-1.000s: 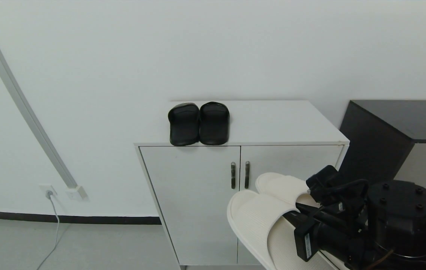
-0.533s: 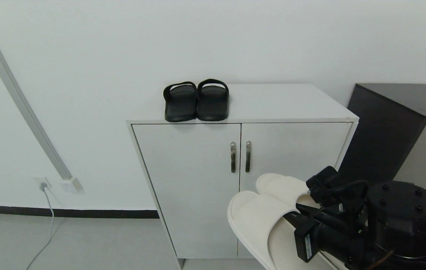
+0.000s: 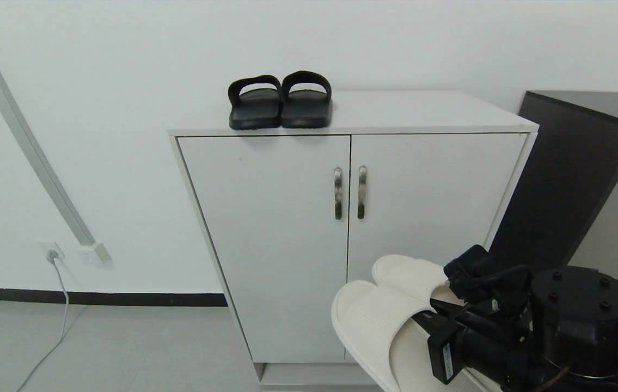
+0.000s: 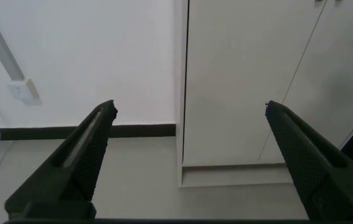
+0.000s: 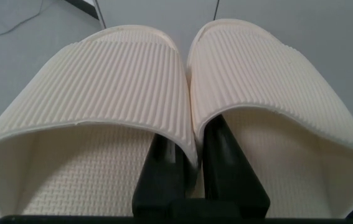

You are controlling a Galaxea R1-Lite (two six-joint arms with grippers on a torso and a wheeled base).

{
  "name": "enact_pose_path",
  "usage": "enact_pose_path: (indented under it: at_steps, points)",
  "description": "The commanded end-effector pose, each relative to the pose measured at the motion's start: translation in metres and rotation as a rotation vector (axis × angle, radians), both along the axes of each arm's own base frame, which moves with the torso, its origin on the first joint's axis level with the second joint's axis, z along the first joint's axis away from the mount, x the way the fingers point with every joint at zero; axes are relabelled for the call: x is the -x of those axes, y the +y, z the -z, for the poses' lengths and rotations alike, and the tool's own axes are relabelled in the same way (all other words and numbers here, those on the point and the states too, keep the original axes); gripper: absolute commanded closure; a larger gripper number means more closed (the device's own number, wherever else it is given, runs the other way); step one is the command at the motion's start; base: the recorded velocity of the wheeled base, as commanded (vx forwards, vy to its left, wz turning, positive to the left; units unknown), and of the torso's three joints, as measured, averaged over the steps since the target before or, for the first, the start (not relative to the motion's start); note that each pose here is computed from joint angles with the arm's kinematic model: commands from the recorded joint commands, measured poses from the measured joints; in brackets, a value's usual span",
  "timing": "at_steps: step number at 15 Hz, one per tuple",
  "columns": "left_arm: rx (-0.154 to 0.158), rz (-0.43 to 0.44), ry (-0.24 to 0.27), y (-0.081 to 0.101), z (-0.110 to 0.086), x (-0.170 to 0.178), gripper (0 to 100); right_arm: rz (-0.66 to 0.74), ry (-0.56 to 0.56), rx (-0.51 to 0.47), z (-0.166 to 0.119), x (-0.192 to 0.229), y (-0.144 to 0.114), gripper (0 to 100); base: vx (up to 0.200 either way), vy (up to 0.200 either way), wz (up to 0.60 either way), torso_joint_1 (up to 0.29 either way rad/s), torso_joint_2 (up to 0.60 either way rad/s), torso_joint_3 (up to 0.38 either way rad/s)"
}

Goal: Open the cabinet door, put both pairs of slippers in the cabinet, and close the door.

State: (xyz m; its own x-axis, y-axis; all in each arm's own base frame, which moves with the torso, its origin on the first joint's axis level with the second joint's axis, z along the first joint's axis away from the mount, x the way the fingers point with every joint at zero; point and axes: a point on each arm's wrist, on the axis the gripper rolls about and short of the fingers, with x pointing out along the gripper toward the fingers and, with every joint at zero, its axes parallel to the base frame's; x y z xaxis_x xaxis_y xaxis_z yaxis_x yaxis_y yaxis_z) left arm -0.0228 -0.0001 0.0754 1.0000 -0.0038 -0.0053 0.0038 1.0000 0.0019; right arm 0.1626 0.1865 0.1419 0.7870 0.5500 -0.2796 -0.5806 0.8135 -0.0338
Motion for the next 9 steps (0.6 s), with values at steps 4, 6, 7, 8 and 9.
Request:
enact_pose_path:
  at_steps: [4,6,7,8,9]
  points:
    - [-0.004,0.004,0.010,0.0000,-0.0004,-0.0005,0,0.000,0.003,0.003,0.0023,0.0007,-0.0012,100,0.000,0.000,0.00,-0.061,0.45,0.376]
    - [-0.003,0.004,0.013,0.0000,-0.0005,-0.0008,0,0.003,-0.011,-0.013,0.0007,0.0000,-0.0009,100,0.000,0.000,0.00,-0.024,0.43,0.410]
    - [-0.003,0.007,0.016,0.0000,-0.0005,-0.0010,0,0.001,-0.009,-0.010,0.0014,0.0003,-0.0013,100,0.000,0.000,0.00,-0.002,0.23,0.222]
    - [-0.004,0.010,0.025,0.0000,-0.0007,-0.0017,0,-0.004,0.000,0.000,0.0047,0.0020,-0.0021,100,0.000,0.000,0.00,-0.002,0.14,0.139]
    - [-0.004,0.008,0.016,0.0001,-0.0018,-0.0013,0,-0.008,0.005,0.013,0.0076,0.0024,-0.0014,100,0.000,0.000,0.00,0.002,0.09,0.080]
